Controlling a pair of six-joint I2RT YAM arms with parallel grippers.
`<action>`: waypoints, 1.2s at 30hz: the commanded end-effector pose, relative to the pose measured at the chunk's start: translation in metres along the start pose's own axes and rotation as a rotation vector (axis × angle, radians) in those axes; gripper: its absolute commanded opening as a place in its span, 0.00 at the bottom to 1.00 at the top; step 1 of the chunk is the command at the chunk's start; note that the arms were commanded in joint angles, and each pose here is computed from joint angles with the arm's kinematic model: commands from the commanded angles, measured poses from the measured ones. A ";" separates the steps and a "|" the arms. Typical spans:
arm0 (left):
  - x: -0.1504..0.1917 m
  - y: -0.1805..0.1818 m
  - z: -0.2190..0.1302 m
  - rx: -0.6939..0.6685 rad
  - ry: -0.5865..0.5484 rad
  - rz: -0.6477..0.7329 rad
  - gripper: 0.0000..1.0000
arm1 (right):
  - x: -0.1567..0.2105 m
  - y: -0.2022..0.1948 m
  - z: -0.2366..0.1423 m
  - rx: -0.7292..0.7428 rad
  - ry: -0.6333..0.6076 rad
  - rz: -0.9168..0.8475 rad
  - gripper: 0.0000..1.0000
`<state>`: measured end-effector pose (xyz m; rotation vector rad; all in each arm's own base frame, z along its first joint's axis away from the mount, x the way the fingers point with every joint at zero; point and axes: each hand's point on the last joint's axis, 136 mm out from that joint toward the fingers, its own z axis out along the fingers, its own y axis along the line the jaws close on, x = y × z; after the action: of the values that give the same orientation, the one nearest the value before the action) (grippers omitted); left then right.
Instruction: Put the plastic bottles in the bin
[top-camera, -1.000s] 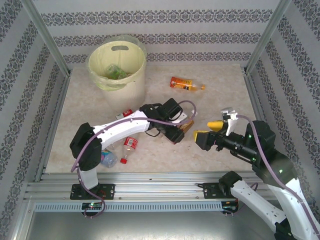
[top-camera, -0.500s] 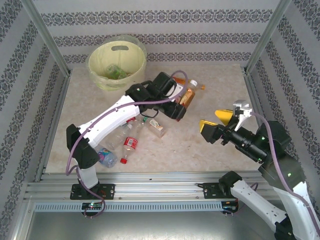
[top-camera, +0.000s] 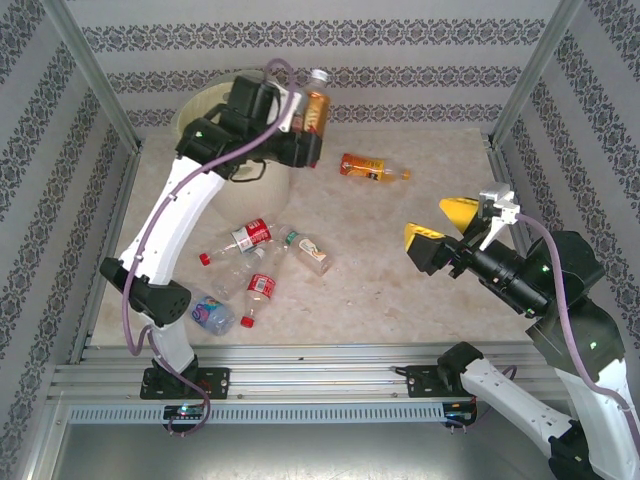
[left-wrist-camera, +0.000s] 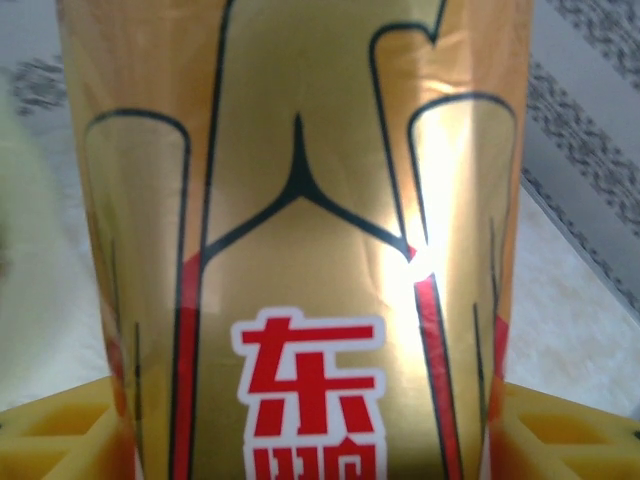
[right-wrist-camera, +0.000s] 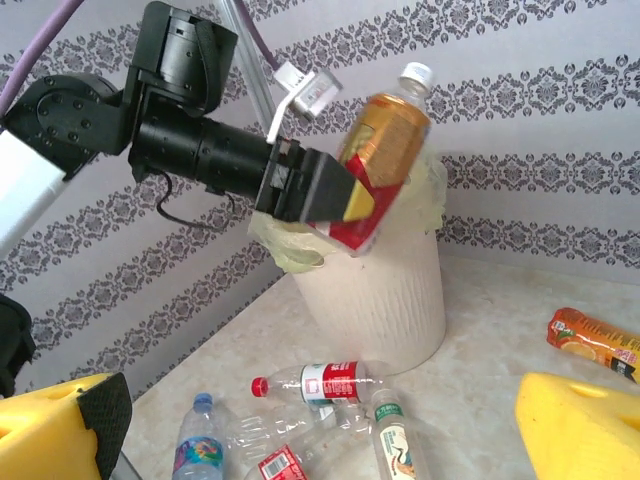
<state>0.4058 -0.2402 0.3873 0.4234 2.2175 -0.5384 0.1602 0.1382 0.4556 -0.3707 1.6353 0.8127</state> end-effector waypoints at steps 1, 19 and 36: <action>-0.012 0.034 -0.026 -0.089 -0.037 -0.032 0.66 | -0.016 0.003 -0.005 0.004 -0.050 -0.038 0.98; -0.006 0.168 -0.015 -0.286 0.007 -0.276 0.66 | -0.014 -0.001 -0.014 0.035 -0.053 -0.053 0.98; 0.036 0.192 0.035 -0.282 0.183 -0.361 0.71 | -0.009 -0.005 -0.016 0.057 -0.044 -0.053 0.98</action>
<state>0.4989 -0.0918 0.2939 -0.0450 2.4920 -0.3433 0.1577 0.1264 0.4576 -0.3561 1.6191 0.7453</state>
